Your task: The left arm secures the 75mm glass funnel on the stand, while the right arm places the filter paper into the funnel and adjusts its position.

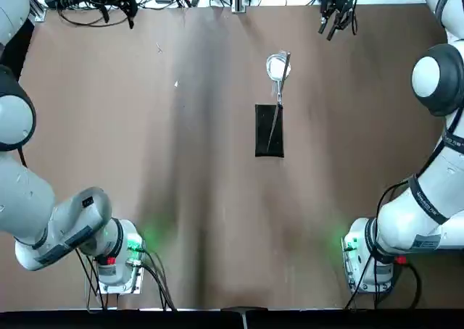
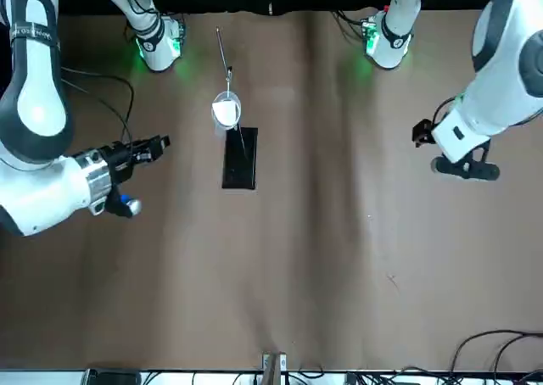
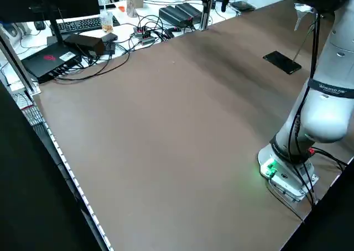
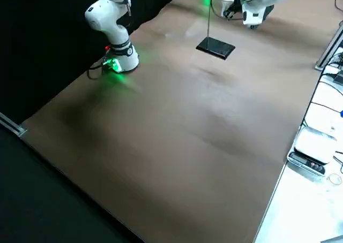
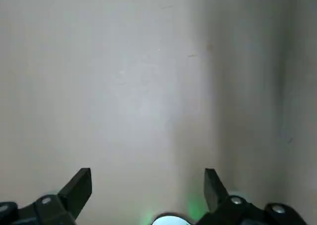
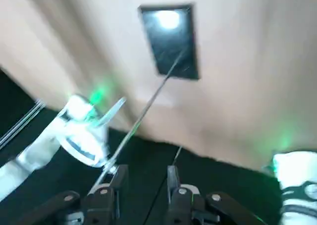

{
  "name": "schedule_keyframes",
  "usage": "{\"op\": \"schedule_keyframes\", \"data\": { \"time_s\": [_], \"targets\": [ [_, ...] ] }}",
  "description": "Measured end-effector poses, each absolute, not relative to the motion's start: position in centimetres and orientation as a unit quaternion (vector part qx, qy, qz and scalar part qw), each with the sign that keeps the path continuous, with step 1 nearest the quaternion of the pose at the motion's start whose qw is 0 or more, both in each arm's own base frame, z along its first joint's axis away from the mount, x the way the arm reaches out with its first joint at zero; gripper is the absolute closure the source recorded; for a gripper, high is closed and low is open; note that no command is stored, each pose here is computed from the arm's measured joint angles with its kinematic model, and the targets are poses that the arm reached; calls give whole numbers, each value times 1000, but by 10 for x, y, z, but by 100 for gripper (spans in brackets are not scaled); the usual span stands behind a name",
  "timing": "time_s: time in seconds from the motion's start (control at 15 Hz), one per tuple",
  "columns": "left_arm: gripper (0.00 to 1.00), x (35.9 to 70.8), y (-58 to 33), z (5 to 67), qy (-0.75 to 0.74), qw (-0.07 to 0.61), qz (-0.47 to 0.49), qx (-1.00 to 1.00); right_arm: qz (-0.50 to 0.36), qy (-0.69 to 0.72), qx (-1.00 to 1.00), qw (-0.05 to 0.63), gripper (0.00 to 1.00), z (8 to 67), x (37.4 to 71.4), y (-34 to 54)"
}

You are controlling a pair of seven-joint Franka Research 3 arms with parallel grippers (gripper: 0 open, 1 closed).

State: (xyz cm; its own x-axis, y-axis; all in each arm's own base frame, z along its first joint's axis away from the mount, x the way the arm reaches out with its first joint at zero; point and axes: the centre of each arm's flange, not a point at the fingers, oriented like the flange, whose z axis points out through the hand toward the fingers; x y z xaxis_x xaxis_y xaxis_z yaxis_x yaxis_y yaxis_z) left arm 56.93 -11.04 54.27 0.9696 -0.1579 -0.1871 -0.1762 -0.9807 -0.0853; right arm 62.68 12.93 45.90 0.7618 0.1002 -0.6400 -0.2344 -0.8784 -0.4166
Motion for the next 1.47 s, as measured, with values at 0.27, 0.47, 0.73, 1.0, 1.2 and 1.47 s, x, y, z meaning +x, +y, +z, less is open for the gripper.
{"op": "schedule_keyframes", "data": {
  "time_s": [0.27, 0.47, 0.73, 1.0, 1.2, 1.47],
  "targets": [
    [0, 569, -113, 547, 77, 57, 84, -992, 280, 46, -945, 160, 62, 460, 640, 96],
    [0, 571, -116, 560, 64, 58, 68, -994, 248, 29, -962, 108, 62, 473, 641, 67],
    [0, 572, -110, 576, 24, 66, 50, -996, 186, 17, -982, 37, 62, 506, 642, 29],
    [0, 562, -95, 602, -26, 11, 41, -999, 158, -14, -987, 39, 62, 534, 636, 14],
    [0, 551, -82, 622, -42, 3, 27, -999, 137, -18, -990, 38, 61, 561, 626, 13],
    [0, 547, -80, 617, -42, 6, 33, -999, 91, -32, -995, 21, 61, 595, 592, 28]
  ]
}}
